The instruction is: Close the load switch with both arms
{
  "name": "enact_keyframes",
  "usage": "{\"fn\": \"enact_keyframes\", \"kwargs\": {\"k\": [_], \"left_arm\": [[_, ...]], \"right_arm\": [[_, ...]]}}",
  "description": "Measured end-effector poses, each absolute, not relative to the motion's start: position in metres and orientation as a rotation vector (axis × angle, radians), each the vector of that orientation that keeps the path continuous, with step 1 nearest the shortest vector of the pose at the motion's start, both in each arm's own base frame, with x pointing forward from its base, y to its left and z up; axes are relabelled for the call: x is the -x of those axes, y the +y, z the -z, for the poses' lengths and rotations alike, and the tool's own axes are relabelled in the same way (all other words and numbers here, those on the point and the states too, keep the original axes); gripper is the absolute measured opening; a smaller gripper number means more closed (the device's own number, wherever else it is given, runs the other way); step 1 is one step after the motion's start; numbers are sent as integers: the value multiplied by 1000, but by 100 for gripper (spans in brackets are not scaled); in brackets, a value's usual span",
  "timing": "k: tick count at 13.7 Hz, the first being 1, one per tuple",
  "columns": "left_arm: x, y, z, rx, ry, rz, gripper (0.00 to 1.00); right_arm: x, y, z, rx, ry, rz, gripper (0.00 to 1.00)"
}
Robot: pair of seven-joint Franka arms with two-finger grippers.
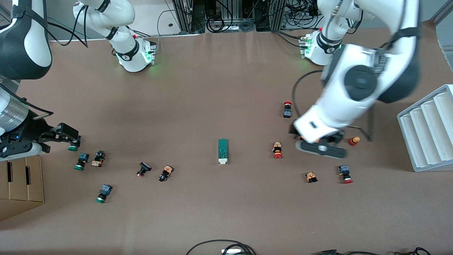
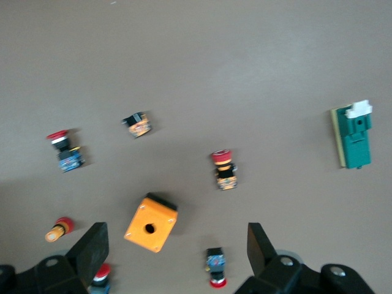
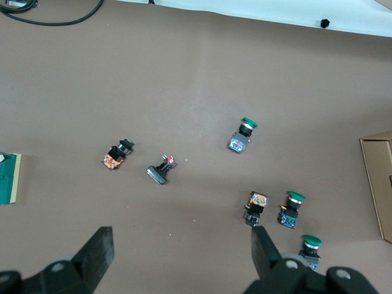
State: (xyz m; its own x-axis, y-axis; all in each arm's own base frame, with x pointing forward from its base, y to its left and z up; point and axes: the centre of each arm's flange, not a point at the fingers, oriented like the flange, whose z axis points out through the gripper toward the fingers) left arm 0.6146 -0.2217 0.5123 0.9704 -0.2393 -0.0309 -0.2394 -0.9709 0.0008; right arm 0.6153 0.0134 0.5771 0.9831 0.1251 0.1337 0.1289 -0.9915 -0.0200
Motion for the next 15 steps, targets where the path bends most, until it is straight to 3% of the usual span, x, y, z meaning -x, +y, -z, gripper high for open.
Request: {"fn": "enact_keyframes", "kwargs": {"k": [7,15], "left_arm": [[-605,-122,-573,3115,169,-68,100],[-559,-66,-573,3133,65,53,100]], "right_arm": [[-614,-6,-571,3151,-256,177,100],[-602,-68,-568,3146,-56,58,100]]}}
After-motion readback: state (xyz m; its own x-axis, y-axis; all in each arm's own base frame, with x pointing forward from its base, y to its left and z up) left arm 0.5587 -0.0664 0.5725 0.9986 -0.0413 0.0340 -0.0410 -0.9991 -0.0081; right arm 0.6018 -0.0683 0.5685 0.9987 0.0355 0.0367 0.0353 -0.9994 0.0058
